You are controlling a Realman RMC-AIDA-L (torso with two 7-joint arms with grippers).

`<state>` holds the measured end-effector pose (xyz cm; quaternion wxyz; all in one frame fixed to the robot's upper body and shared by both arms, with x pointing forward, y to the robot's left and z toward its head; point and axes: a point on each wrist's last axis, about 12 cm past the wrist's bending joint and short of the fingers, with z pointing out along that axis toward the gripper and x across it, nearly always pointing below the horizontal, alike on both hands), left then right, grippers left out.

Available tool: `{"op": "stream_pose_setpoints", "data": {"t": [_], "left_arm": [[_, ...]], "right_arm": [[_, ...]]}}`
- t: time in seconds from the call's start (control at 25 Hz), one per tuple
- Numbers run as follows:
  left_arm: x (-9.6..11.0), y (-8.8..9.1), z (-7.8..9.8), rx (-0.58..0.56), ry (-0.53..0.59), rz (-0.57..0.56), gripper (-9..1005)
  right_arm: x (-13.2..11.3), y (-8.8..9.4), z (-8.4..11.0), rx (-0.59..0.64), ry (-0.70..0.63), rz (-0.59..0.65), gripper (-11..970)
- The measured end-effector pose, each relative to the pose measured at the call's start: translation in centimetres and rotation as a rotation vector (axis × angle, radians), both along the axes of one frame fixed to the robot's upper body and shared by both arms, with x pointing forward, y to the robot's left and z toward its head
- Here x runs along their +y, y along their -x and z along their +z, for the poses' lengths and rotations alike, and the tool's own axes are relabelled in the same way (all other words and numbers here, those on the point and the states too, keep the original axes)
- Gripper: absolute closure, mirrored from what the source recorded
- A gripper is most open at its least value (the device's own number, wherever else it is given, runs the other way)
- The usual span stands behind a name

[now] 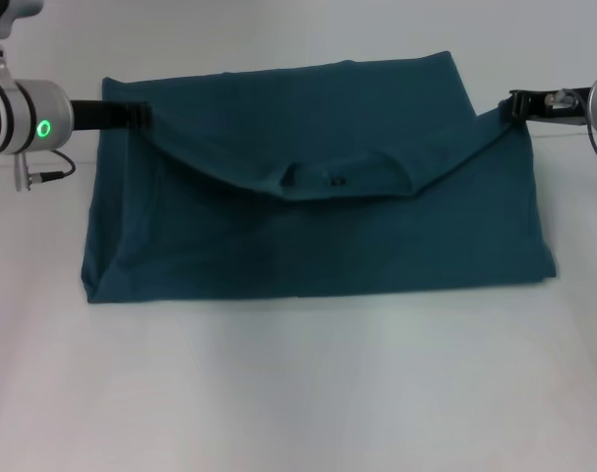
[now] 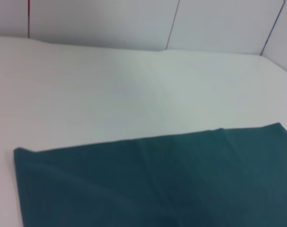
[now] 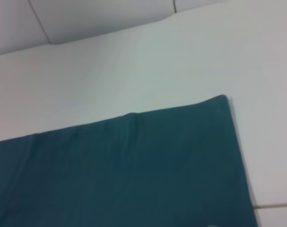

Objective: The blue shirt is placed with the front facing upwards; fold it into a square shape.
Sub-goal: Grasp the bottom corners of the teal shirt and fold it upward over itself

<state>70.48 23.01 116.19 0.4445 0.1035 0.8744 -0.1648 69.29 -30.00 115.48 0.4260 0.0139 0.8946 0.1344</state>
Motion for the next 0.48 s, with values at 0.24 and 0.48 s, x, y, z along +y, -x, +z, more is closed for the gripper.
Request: {"op": "stream_pose_setpoints", "data": {"t": [0.24, 0.48], "left_arm": [[-0.6, -0.5, 0.2, -0.012, -0.011, 0.001, 964], [-0.7, -0.5, 0.2, -0.019, -0.02, 0.005, 961]], "right_arm": [[0.8, -0.8, 0.8, -0.025, 0.061, 0.023, 879], [1.9, -1.6, 0.7, -0.022, 0.142, 0.045, 875]]}}
